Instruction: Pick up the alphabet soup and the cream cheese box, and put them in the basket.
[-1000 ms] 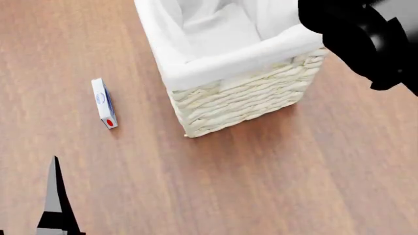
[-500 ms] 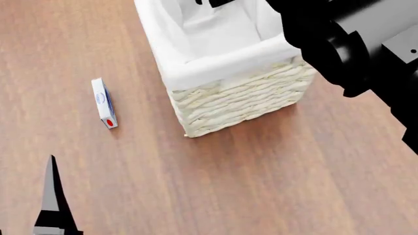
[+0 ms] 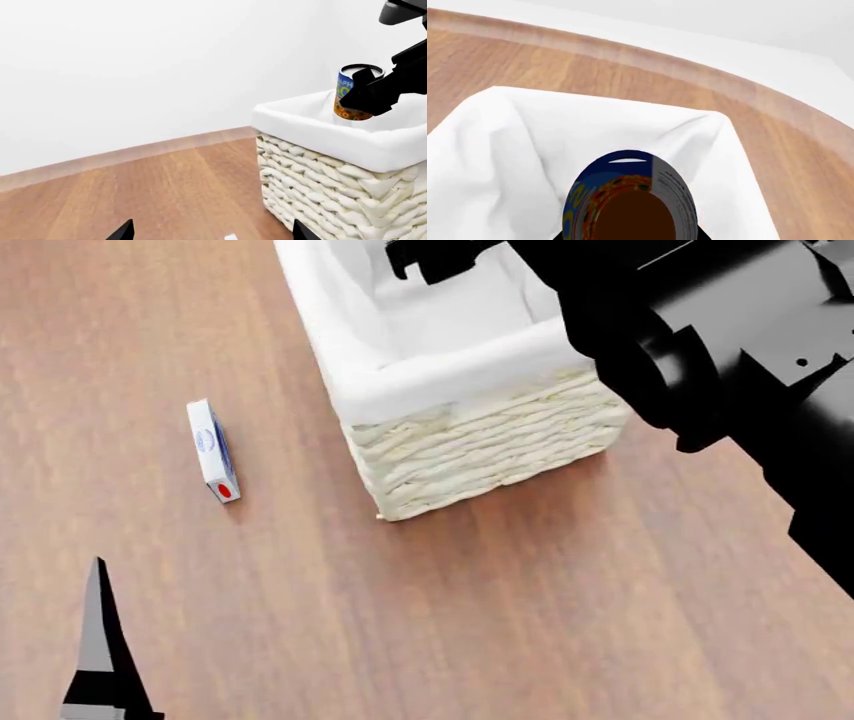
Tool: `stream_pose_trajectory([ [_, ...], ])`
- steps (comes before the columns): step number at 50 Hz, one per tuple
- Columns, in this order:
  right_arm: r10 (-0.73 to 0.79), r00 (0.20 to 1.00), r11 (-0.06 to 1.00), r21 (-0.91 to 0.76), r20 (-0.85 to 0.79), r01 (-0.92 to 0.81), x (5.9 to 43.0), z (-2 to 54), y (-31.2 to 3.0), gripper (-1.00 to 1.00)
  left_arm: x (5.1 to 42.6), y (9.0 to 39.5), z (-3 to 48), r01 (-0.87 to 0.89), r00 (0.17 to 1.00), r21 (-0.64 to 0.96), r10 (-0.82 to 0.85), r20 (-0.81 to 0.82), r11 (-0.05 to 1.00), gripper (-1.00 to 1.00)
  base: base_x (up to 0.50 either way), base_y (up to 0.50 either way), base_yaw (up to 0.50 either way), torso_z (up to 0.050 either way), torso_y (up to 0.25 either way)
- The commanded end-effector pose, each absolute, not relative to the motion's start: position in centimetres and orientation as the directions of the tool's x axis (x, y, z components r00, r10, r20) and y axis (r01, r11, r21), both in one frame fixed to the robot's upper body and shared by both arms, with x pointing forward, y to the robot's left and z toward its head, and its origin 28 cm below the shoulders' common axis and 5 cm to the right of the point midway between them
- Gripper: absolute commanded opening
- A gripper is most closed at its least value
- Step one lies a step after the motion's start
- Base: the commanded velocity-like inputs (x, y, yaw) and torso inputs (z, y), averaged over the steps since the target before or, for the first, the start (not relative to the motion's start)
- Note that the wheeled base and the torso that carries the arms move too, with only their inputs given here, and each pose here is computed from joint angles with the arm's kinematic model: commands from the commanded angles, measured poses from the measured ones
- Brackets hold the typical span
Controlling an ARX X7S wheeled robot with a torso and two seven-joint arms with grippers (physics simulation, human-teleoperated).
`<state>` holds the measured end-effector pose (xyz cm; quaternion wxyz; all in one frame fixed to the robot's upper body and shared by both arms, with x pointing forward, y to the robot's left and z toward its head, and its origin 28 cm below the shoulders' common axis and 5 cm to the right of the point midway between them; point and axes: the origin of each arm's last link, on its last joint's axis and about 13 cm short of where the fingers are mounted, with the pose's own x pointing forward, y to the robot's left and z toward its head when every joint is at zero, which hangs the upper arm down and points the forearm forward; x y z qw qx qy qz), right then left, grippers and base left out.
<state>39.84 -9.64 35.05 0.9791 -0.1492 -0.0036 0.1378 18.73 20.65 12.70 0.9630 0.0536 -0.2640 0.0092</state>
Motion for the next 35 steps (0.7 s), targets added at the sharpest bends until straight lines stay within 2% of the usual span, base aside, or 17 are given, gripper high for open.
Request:
stream_pose_trajectory([
  [1,0.272,0.962,0.900,-0.347,-0.023,-0.263,39.85,34.99,-9.60,-1.00,18.65,20.63,12.70,-0.046,0.861,0.098,-0.010,0.508,0.994,1.00,0.00,0.00,0.00,0.000,0.000],
  [34,0.260,0.965,0.889,-0.384,-0.029,-0.251,39.65,34.86,-9.67,-1.00,18.45,20.61,12.82,-0.048,0.857,0.098,-0.010,0.515,0.994,1.00,0.00,0.00,0.00,0.000,0.001],
  [35,0.249,0.968,0.888,-0.391,-0.031,-0.241,39.69,34.63,-9.70,1.00,18.46,20.64,12.80,-0.049,0.858,0.098,-0.008,0.514,0.994,1.00,0.00,0.00,0.00,0.000,0.000],
])
